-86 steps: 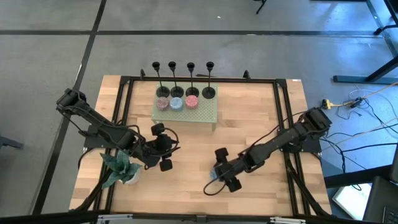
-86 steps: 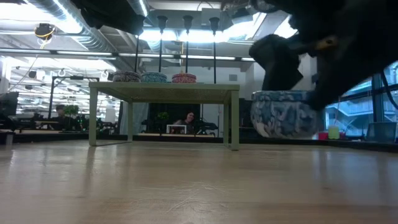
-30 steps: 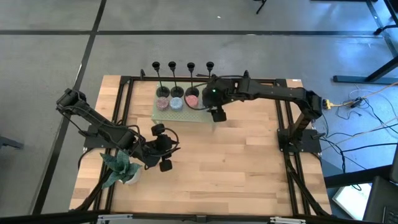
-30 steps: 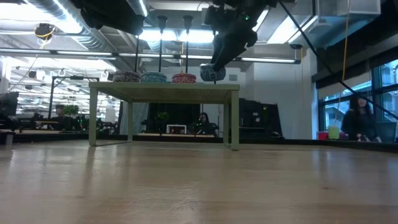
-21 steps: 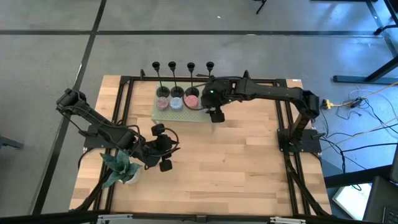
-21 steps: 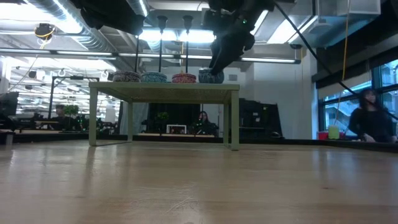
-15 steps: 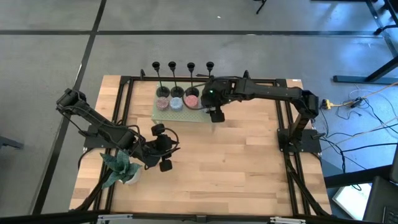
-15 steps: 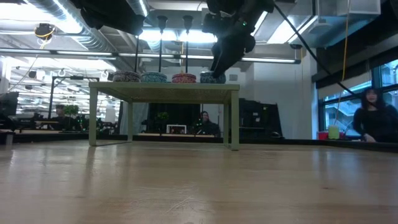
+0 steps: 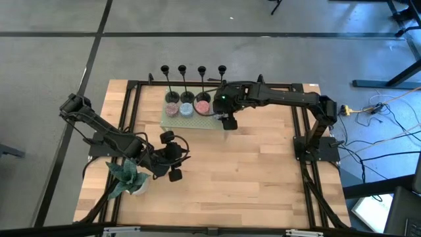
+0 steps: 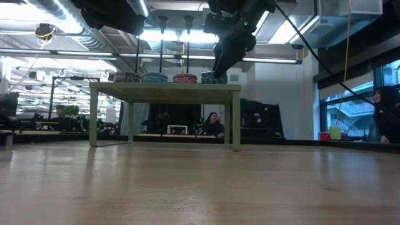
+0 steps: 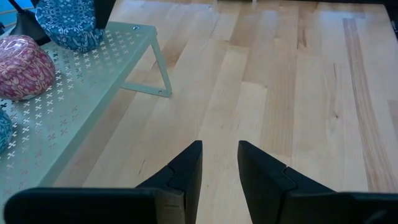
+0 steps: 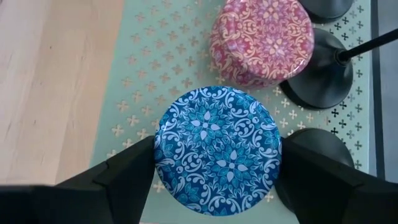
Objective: Pick & Place candle stick holders
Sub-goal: Align the blue scented candle with the pink scented candle on the shelf
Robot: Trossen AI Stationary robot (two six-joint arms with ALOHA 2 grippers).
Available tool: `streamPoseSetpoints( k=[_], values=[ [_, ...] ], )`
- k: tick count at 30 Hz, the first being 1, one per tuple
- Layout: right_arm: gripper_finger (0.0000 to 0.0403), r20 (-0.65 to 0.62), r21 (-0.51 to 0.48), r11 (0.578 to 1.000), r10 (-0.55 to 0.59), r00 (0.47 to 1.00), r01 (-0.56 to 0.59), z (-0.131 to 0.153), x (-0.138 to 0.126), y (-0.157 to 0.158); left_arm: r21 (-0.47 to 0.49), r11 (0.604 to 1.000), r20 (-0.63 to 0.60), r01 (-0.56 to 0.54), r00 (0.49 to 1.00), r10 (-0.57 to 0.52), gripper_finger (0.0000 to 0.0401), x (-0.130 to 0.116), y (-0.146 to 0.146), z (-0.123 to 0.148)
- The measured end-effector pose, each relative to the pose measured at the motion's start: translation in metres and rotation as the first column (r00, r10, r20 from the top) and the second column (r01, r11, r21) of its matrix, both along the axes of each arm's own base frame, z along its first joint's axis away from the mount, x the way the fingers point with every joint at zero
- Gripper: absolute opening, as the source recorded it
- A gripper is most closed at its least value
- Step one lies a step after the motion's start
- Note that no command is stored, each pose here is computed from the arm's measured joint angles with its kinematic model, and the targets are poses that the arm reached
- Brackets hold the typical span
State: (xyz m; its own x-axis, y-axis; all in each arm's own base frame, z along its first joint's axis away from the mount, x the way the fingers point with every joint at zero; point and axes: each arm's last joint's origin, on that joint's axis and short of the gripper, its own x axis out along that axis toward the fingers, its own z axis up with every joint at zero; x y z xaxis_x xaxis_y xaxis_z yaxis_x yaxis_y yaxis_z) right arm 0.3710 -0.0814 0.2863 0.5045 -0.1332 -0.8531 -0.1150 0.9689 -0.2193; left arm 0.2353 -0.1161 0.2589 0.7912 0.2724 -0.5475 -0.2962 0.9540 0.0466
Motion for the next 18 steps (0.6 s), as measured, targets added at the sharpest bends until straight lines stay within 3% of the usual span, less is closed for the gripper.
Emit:
streamPoseSetpoints(
  k=[18],
  values=[
    [0.0312,0.005,-0.003,1.0,-0.014,1.0,0.014,0.0003,0.0004,0.0001,0.0,1.0,0.0,0.0,1.0,0.0,0.0098,0.0,0.0,0.0]
  ],
)
